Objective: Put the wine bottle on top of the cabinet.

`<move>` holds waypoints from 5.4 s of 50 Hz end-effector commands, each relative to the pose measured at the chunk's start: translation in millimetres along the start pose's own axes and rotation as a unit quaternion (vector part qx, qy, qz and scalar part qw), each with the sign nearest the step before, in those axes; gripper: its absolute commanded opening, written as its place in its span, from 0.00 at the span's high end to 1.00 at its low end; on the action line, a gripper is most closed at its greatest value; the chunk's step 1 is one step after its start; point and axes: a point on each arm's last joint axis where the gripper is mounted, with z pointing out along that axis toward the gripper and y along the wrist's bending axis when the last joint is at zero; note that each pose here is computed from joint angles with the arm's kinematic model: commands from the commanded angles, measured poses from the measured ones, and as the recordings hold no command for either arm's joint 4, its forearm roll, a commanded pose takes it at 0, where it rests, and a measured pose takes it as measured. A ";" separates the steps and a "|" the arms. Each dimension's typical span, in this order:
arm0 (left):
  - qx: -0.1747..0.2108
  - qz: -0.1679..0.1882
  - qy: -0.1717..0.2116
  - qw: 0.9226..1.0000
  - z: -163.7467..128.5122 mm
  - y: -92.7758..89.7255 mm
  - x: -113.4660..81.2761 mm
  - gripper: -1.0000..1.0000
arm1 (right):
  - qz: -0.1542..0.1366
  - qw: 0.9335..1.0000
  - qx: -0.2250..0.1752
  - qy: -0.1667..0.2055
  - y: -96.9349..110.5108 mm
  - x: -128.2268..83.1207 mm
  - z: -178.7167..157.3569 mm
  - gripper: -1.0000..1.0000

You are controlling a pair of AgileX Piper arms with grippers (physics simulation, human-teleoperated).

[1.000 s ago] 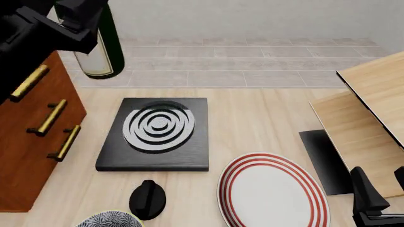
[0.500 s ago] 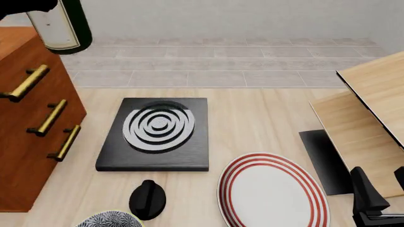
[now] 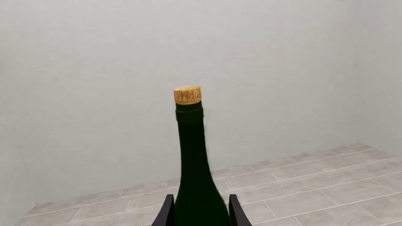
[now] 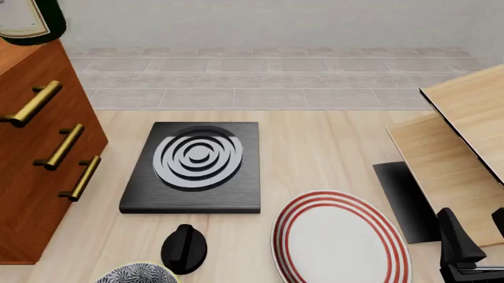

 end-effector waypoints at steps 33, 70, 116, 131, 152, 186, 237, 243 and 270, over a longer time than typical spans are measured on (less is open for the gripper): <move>-0.103 0.066 0.005 0.992 -13.2 41.3 -36.0 1.00 | 0.000 1.000 0.000 0.000 0.0 0.0 0.0 0.00; -0.167 0.107 0.024 0.980 -24.9 61.1 -21.8 1.00 | 0.000 1.000 0.000 0.000 0.0 0.0 0.0 0.00; -0.231 0.127 0.041 0.964 -24.2 88.3 18.1 1.00 | 0.000 1.000 0.000 0.000 0.0 0.0 0.0 0.00; -0.237 0.121 0.048 0.963 -22.9 92.5 37.9 1.00 | 0.000 1.000 0.000 0.000 0.0 0.0 0.0 0.00; -0.243 0.123 0.058 0.961 -22.0 97.5 61.1 1.00 | 0.000 1.000 0.000 0.000 0.0 0.0 0.0 0.00; -0.260 0.135 0.080 0.953 -18.1 111.7 85.1 1.00 | 0.000 1.000 0.000 0.000 0.0 0.0 0.0 0.00; -0.266 0.135 0.096 0.950 -21.1 115.2 94.6 0.00 | 0.000 1.000 0.000 0.000 0.0 0.0 0.0 0.00; -0.265 0.133 0.089 0.951 -25.9 110.8 84.9 0.00 | 0.000 1.000 0.000 0.000 0.0 0.0 0.0 0.00; -0.269 0.120 0.053 0.954 -55.9 88.9 36.5 0.00 | 0.000 1.000 0.000 0.000 0.0 0.0 0.0 0.00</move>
